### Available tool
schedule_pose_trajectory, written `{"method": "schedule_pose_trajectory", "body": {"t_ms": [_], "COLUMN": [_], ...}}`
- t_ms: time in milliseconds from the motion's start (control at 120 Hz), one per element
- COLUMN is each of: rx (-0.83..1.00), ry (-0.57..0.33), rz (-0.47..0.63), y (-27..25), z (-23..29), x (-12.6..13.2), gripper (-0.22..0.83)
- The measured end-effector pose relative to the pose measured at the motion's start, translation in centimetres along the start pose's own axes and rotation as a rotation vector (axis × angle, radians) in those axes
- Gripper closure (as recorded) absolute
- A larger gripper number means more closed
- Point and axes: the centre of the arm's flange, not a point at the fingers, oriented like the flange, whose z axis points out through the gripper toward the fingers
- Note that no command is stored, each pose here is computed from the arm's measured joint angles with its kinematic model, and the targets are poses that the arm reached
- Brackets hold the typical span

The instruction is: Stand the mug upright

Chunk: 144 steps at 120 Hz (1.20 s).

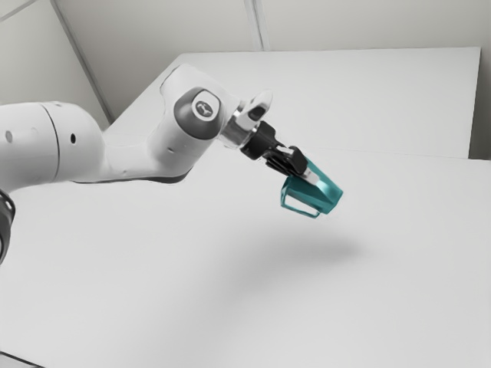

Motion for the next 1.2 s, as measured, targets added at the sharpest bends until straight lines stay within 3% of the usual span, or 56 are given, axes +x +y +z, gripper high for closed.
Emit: {"method": "schedule_pose_trajectory", "body": {"t_ms": [300,550,933,1200], "rx": [0.315,0.523,0.630,0.644], "ry": [-0.164,-0.236,-0.334,-0.365], "rz": [0.022,-0.035,-0.095,-0.133], "y": [-4.0,-8.9,-13.1,-15.7], "z": [-7.5,-12.0,-8.8,-5.8], "x": [-1.3,-2.4,-6.0,-7.0], "gripper": [0.78,0.78,0.78,0.78]}}
